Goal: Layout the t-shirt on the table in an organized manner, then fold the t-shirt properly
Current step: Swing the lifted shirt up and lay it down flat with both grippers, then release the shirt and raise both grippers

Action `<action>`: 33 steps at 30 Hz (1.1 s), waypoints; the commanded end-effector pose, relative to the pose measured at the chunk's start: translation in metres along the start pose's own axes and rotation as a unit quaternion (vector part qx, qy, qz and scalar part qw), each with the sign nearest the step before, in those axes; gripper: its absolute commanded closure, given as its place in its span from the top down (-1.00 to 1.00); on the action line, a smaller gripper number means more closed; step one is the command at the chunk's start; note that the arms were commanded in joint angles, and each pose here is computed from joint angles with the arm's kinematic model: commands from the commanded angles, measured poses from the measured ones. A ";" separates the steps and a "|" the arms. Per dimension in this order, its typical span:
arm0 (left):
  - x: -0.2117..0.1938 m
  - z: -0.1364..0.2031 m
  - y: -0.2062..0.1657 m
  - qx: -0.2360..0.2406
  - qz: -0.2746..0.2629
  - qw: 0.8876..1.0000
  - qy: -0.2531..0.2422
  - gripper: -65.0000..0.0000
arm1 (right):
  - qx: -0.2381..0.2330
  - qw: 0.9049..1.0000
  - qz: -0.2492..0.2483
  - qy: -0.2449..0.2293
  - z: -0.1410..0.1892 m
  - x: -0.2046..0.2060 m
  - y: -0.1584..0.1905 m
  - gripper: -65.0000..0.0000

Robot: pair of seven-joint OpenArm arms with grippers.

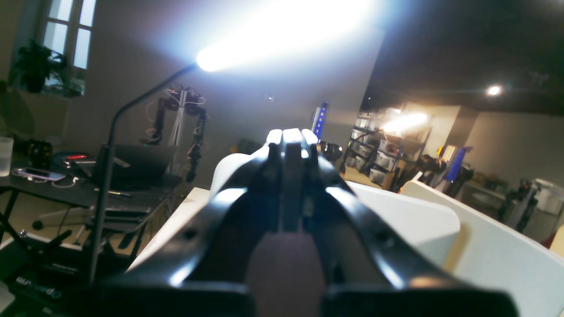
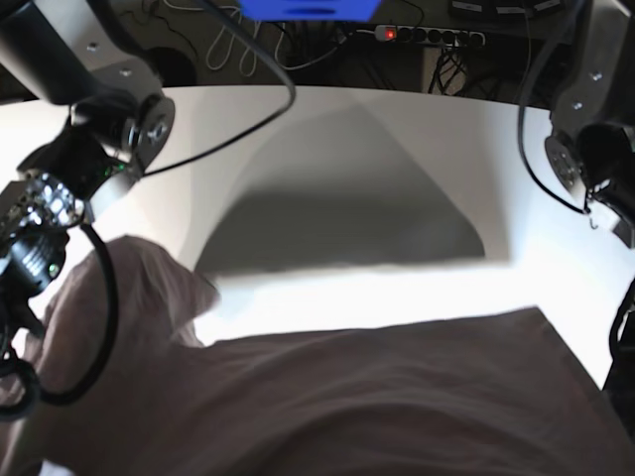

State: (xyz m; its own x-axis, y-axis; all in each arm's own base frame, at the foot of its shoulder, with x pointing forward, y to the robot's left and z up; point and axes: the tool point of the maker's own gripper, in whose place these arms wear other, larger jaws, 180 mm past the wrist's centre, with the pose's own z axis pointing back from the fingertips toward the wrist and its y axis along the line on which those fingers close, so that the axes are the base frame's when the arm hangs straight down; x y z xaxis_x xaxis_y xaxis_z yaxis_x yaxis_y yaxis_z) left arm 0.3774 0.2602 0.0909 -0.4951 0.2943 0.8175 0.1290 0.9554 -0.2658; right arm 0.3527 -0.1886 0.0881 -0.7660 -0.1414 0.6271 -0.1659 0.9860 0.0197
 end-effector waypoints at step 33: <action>-0.254 0.006 0.107 0.190 0.182 0.927 0.268 -1.00 | -0.102 0.901 -0.162 0.390 0.078 -0.315 -0.068 -1.00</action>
State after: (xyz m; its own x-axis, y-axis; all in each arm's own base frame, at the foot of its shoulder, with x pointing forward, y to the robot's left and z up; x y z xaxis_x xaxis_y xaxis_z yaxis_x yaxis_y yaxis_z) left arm 0.5063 0.2833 -0.1810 0.0975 0.6730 0.7332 -0.2060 0.7344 -0.6467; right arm 0.5478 -0.2121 -0.2198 0.1033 -0.3955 0.9126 -0.0868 0.9105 0.4044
